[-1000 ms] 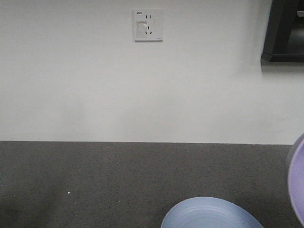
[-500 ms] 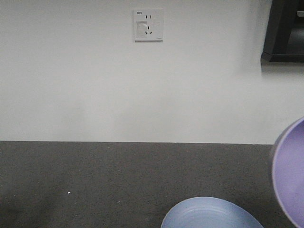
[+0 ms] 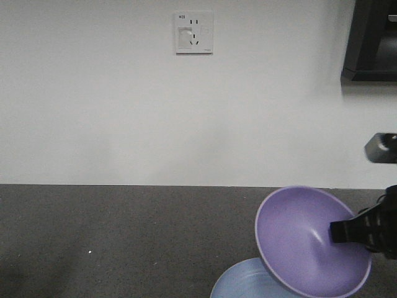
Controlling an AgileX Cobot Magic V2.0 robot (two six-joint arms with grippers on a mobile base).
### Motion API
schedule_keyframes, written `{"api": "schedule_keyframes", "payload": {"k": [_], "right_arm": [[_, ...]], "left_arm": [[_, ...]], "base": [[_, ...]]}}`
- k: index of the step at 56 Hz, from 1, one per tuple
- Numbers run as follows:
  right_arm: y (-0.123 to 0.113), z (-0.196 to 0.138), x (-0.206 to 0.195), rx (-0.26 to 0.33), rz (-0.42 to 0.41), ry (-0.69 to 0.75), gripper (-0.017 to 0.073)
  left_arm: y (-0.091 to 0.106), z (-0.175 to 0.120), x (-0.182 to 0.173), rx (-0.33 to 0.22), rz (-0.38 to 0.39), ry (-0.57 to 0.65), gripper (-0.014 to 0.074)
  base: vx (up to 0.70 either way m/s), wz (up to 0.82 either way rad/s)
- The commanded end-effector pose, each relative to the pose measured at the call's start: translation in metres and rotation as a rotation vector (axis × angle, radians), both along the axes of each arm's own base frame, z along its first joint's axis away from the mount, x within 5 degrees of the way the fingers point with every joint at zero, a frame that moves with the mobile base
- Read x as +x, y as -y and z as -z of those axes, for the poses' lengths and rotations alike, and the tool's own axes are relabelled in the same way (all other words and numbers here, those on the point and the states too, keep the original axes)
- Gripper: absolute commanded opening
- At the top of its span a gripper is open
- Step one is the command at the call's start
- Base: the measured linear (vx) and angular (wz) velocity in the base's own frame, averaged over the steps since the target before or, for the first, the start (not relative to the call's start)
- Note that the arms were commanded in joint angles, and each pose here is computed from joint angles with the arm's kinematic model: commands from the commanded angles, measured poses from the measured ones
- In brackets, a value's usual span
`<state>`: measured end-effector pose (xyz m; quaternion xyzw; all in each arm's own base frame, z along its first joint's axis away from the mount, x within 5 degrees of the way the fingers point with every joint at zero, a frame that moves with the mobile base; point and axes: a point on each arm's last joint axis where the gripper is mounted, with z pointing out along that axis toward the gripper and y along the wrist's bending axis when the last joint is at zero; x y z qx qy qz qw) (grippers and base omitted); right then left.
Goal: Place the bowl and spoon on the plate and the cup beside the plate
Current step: 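Lower the lavender bowl onto the blue plate and open the right gripper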
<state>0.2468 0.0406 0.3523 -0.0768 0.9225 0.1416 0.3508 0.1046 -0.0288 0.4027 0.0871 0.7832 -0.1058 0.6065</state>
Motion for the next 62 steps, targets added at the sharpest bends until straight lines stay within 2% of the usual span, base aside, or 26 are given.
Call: {"api": "schedule_keyframes", "payload": {"k": [1, 19, 29, 49, 54, 62], "right_arm": [[-0.002, 0.005, 0.022, 0.023, 0.021, 0.003, -0.0009], [-0.014, 0.061, 0.061, 0.038, 0.009, -0.174, -0.0009], [-0.034, 0.075, 0.068, 0.024, -0.034, -0.179, -0.0009], [-0.038, 0.093, 0.076, 0.01, -0.037, -0.234, 0.0001], [-0.038, 0.094, 0.076, 0.009, -0.04, -0.24, 0.0027], [-0.038, 0.095, 0.074, -0.004, -0.063, -0.246, 0.0126]], "left_arm": [[0.0, -0.012, 0.001, -0.032, -0.004, 0.079, 0.0], [0.0, -0.012, 0.0, -0.03, -0.002, 0.069, 0.0], [0.0, -0.011, 0.0, -0.028, -0.002, 0.064, 0.0], [0.0, -0.01, 0.0, -0.024, 0.0, 0.049, 0.0], [0.0, -0.01, 0.0, -0.024, 0.0, 0.049, 0.0], [0.0, -0.009, 0.0, -0.024, 0.001, 0.047, 0.0]], "base": [[0.0, 0.0], [0.0, 0.0], [0.0, 0.0], [0.0, 0.0], [0.0, 0.0], [0.0, 0.0]]}}
